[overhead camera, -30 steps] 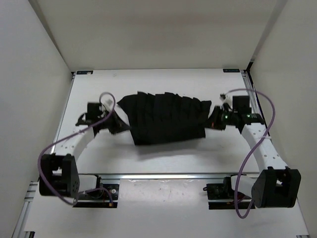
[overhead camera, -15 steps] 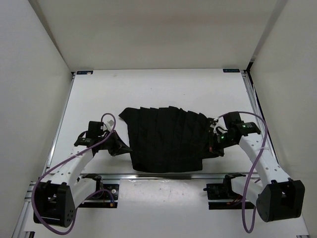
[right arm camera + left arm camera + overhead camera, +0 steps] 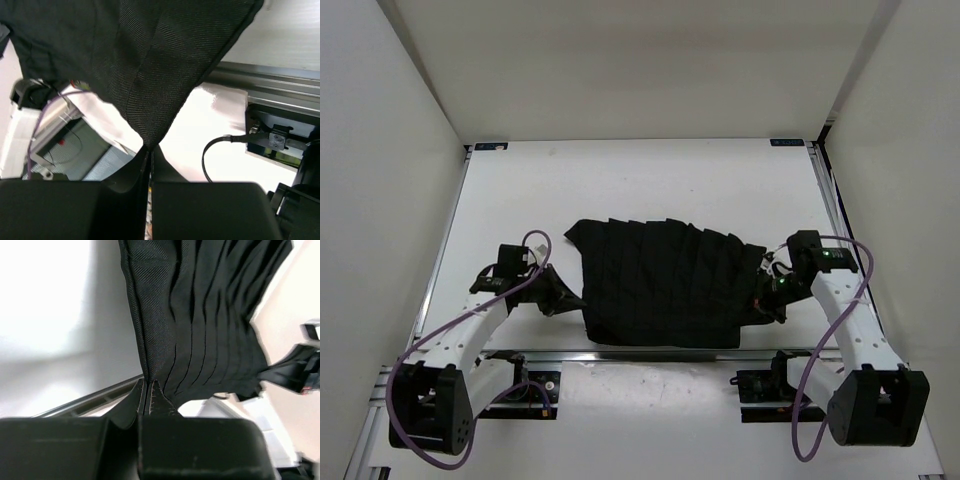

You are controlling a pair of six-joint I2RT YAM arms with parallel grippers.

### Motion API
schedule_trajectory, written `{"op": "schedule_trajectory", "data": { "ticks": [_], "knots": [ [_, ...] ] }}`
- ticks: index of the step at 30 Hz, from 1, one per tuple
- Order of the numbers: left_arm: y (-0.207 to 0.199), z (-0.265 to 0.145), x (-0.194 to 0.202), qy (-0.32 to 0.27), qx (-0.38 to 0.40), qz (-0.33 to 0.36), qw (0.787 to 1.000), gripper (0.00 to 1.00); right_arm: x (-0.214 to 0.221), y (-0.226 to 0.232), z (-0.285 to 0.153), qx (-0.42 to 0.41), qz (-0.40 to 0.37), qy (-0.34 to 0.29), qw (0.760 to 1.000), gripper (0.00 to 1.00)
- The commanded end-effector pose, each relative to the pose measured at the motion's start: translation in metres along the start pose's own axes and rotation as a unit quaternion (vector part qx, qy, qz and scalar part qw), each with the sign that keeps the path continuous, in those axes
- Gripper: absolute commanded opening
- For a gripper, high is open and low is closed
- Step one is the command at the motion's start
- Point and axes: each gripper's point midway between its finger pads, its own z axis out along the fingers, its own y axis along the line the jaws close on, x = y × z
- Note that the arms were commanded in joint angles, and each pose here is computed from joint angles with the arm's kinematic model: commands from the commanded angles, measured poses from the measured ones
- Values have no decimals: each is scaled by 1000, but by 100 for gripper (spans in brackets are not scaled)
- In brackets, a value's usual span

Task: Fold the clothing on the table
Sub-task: Flatten the skirt out, then fold the skirt

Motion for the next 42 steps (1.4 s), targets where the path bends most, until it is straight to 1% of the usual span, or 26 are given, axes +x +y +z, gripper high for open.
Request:
{"op": "schedule_trajectory", "data": {
  "ticks": [1,4,7,8,9,10,11,12,13,14,15,16,18,20,21,22,23,24,26,28,31,33,34,36,38,42],
  "knots": [
    [-26,-4,-24,-25,49,-27,998,0,-10,1,-11,8,10,-21,1000,0],
    [-38,-6,-41,-38,59,-37,997,0,-32,11,-17,-21,10,-53,998,0],
    [-39,-8,-49,-44,49,-29,997,0,-43,13,-15,-31,11,-58,998,0],
    [-38,-7,-48,-43,49,-27,998,5,-45,12,-13,-31,13,-59,998,1],
    [-36,-6,-46,-41,50,-33,997,18,-48,11,-11,-33,17,-62,997,6],
    [-30,-3,-43,-37,46,-40,997,26,-49,9,-9,-32,18,-62,997,12],
    [-25,-1,-38,-31,46,-46,997,53,-52,6,-9,-28,20,-66,997,36],
    [-27,-1,-36,-29,50,-40,998,57,-52,5,-10,-24,28,-68,997,41],
    [-23,0,-34,-29,45,-40,998,58,-56,5,-13,-19,18,-77,997,42],
    [-19,1,-31,-29,35,-36,998,63,-58,4,-17,-4,16,-84,996,43],
    [-16,0,-30,-29,28,-31,999,64,-60,3,-19,5,12,-89,996,48],
    [-15,1,-30,-32,24,-26,999,65,-62,2,-24,19,11,-96,995,49],
    [-10,1,-27,-33,13,-13,999,60,-64,6,-36,41,-3,-108,993,49],
    [-4,3,-21,-30,8,0,1000,43,-65,5,-42,72,-17,-117,990,47],
    [1,5,-17,-25,0,-2,1000,18,-64,6,-39,82,-30,-110,990,45],
    [2,7,-16,-25,-4,1,1000,0,-65,7,-35,88,-40,-101,990,37],
    [9,9,-12,-21,-10,3,1000,0,-65,9,-27,82,-42,-91,992,33],
    [9,10,-11,-20,-10,1,1000,0,-63,12,-17,73,-37,-71,994,21],
    [8,14,-7,-13,-5,4,1000,0,-69,18,1,68,-58,-67,994,9],
    [3,20,-8,-16,-2,6,1000,0,-67,17,25,65,-50,-41,996,6],
    [-2,34,-12,-24,-14,24,999,0,-81,11,47,55,-43,-34,997,2],
    [0,43,-14,-27,-29,29,999,0,-94,7,57,64,-53,-39,996,2],
    [3,45,-22,-44,-41,35,998,0,-97,2,62,74,-49,-33,996,2],
    [11,54,-27,-52,-70,52,995,0,-102,-4,71,88,-52,-23,994,1],
    [15,59,-37,-69,-95,69,991,0,-104,-16,84,111,-46,3,993,1],
    [24,68,-53,-83,-118,61,988,0,-115,-23,98,137,-61,18,989,2]
  ]
}}
